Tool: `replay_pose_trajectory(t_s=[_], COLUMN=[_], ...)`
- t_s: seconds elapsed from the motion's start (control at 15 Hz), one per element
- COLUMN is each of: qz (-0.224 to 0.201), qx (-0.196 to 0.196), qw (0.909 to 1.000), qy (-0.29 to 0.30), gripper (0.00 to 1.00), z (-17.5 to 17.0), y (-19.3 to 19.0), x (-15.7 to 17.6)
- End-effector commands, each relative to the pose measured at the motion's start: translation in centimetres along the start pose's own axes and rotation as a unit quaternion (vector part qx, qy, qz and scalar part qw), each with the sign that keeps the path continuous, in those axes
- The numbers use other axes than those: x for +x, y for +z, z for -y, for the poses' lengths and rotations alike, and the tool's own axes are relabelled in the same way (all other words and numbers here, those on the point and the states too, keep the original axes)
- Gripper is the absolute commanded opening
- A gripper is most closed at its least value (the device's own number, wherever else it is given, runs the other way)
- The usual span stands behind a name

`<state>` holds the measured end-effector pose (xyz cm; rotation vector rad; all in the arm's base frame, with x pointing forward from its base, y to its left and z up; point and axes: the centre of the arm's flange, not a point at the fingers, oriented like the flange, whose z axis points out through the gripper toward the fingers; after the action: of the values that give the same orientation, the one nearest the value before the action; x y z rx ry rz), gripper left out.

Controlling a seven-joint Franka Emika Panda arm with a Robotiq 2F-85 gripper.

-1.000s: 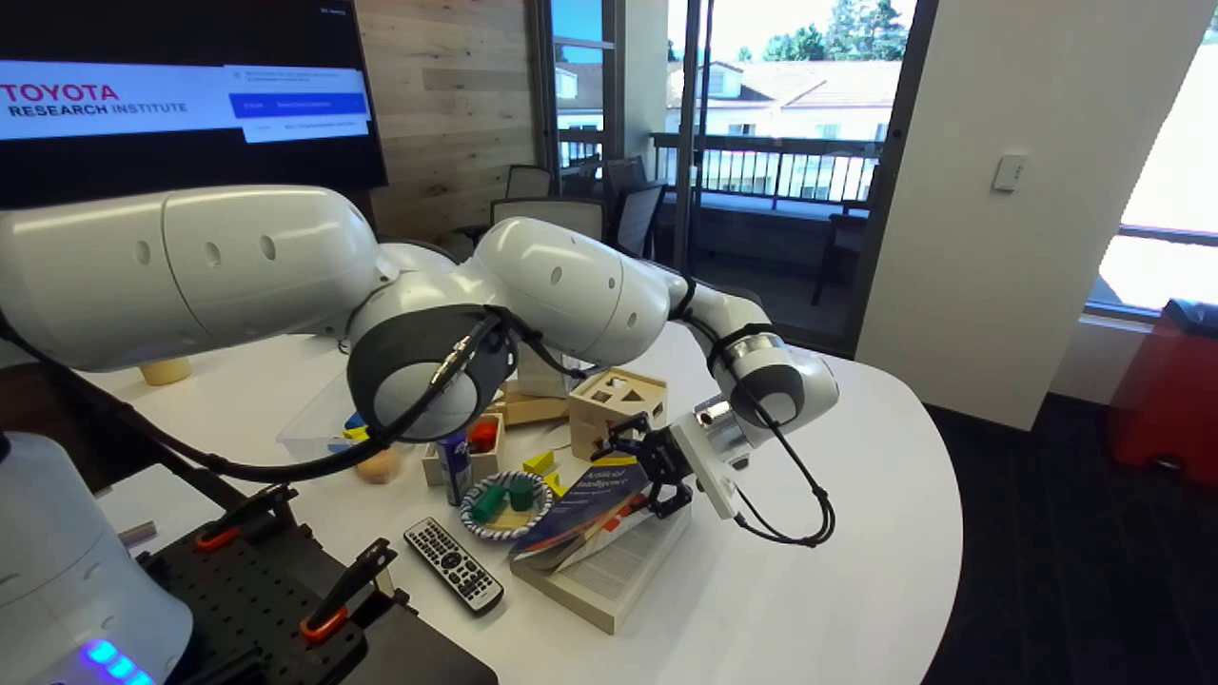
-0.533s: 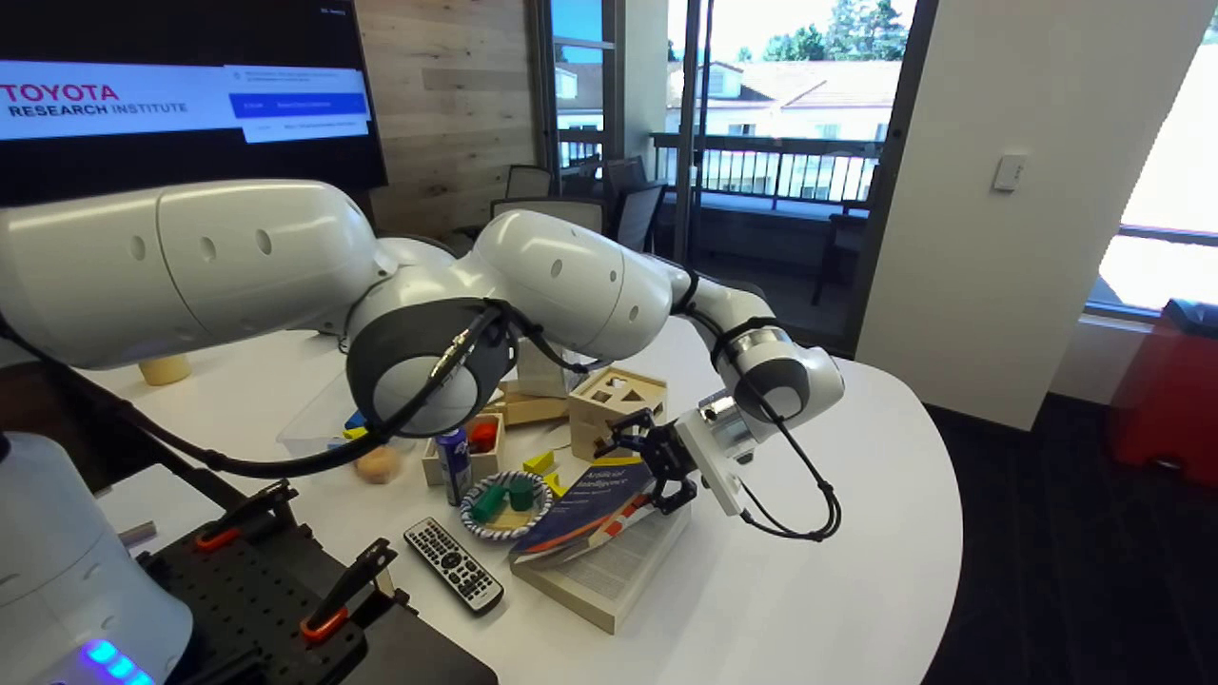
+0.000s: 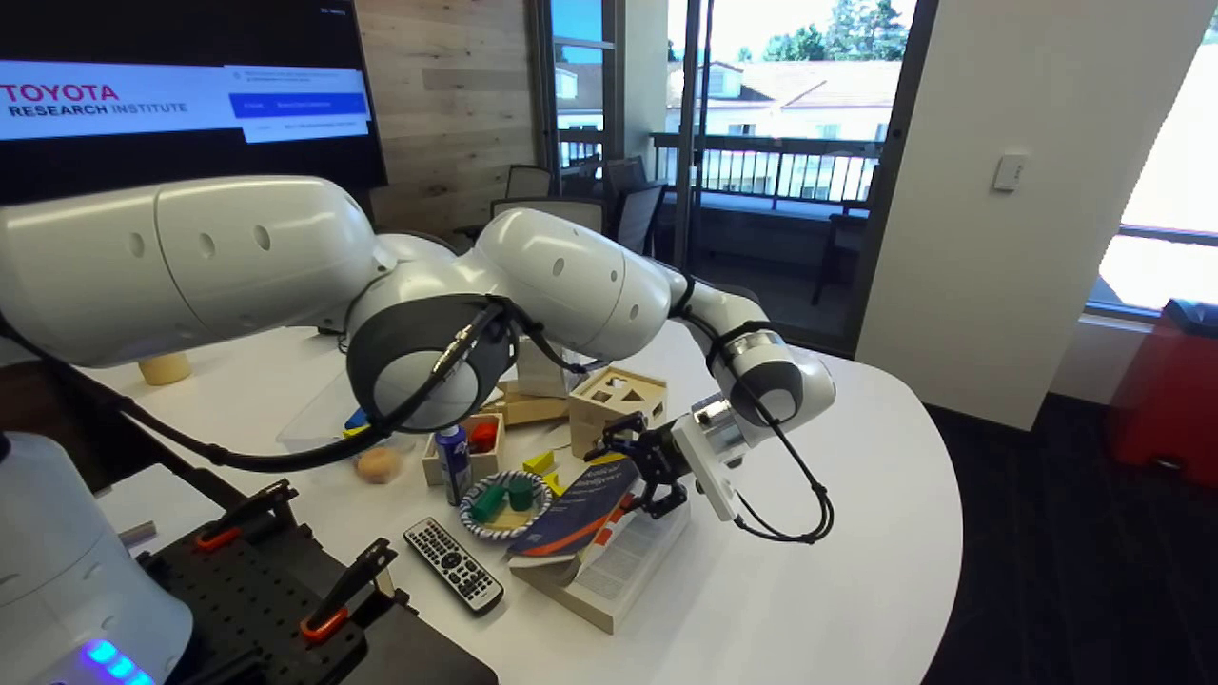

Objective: Push the book to the left and open it.

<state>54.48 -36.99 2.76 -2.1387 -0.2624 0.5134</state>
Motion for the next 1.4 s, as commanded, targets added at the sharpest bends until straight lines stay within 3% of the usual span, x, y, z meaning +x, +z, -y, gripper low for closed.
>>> replay_pose_trajectory(t_s=[0.0,0.27,0.67,1.33], qz=[0.037,0.067,0.057,0.064], qx=[0.014,0.019,0.038,0.066], qw=[0.9991,0.9971,0.9949,0.9816], qy=[-0.017,-0.03,-0.074,-0.167], gripper=[1.0,1.0,1.0,1.0], z=[3.1,4.0,4.9,5.9], y=[2.1,3.0,3.6,7.3], x=[-1.8,-2.2,-2.6,-2.6])
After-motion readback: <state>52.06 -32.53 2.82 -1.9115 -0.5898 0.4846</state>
